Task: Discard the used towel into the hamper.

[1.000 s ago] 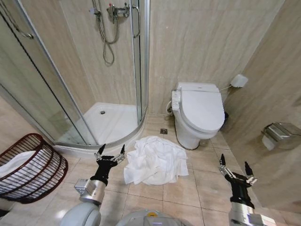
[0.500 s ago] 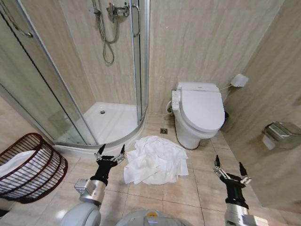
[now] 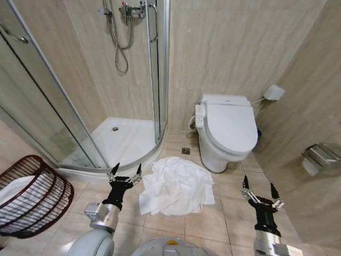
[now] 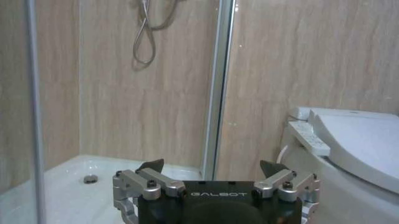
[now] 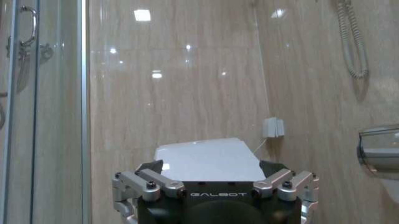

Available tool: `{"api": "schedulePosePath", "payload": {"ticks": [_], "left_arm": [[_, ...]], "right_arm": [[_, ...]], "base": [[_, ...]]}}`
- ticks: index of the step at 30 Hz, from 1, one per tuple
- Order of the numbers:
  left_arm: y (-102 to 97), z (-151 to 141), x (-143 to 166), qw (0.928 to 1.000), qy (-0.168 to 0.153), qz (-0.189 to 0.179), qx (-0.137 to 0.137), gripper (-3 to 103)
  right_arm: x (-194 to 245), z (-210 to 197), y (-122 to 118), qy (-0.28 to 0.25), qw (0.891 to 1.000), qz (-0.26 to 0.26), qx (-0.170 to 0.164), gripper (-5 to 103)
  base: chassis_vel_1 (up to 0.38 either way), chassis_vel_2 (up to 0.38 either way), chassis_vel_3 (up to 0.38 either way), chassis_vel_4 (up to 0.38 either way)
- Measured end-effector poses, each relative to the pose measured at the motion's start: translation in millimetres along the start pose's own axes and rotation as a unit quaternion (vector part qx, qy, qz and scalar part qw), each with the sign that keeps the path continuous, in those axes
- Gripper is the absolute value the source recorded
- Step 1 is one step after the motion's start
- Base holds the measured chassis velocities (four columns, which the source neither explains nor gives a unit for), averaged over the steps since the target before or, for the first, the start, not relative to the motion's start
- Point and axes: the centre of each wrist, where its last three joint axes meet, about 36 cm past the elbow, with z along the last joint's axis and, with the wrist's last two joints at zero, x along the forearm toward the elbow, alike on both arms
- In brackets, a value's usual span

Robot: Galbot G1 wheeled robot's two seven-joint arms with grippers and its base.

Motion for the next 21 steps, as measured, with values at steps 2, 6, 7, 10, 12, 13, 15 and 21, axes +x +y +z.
{"api": "schedulePosePath", "payload": {"ticks": [2,6,7,10,12,13,15,21], "left_arm": [[0.0,0.0,0.0,1.0,0.0,0.0,0.0,100],[0.0,0.0,0.0,1.0,0.0,0.0,0.0,100],[0.0,0.0,0.0,1.0,0.0,0.0,0.0,100],[0.0,0.0,0.0,1.0,0.0,0.0,0.0,100],[0.0,0.0,0.0,1.0,0.0,0.0,0.0,100],[0.0,0.0,0.0,1.0,0.0,0.0,0.0,100],[0.0,0.0,0.0,1.0,0.0,0.0,0.0,100],[0.0,0.0,0.0,1.0,0.0,0.0,0.0,100]], "right_arm": [[0.0,2.8,-1.3,0.003,1.0,-0.001,0.0,100],[-1.1,8.7,-7.1,0.013,1.0,-0.005,-0.008,100],[-1.5,10.2,-8.5,0.018,1.0,-0.008,-0.012,100],[-3.6,15.6,-13.0,0.032,0.999,-0.024,-0.02,100],[-7.5,18.5,-14.8,0.048,0.998,-0.042,-0.029,100],[-7.5,18.5,-14.8,0.048,0.998,-0.042,-0.029,100],[-13.2,18.4,-14.2,0.071,0.995,-0.056,-0.05,100],[-30.9,18.6,-19.6,0.126,0.984,-0.098,-0.081,100]], "base": [[0.0,0.0,0.0,0.0],[0.041,-0.016,-0.024,0.011],[0.056,-0.02,-0.029,0.025],[0.019,-0.003,-0.007,0.01],[0.0,0.0,0.0,0.0],[0.0,0.0,0.0,0.0],[0.018,0.026,0.024,0.025],[0.047,0.06,0.082,0.052]]}}
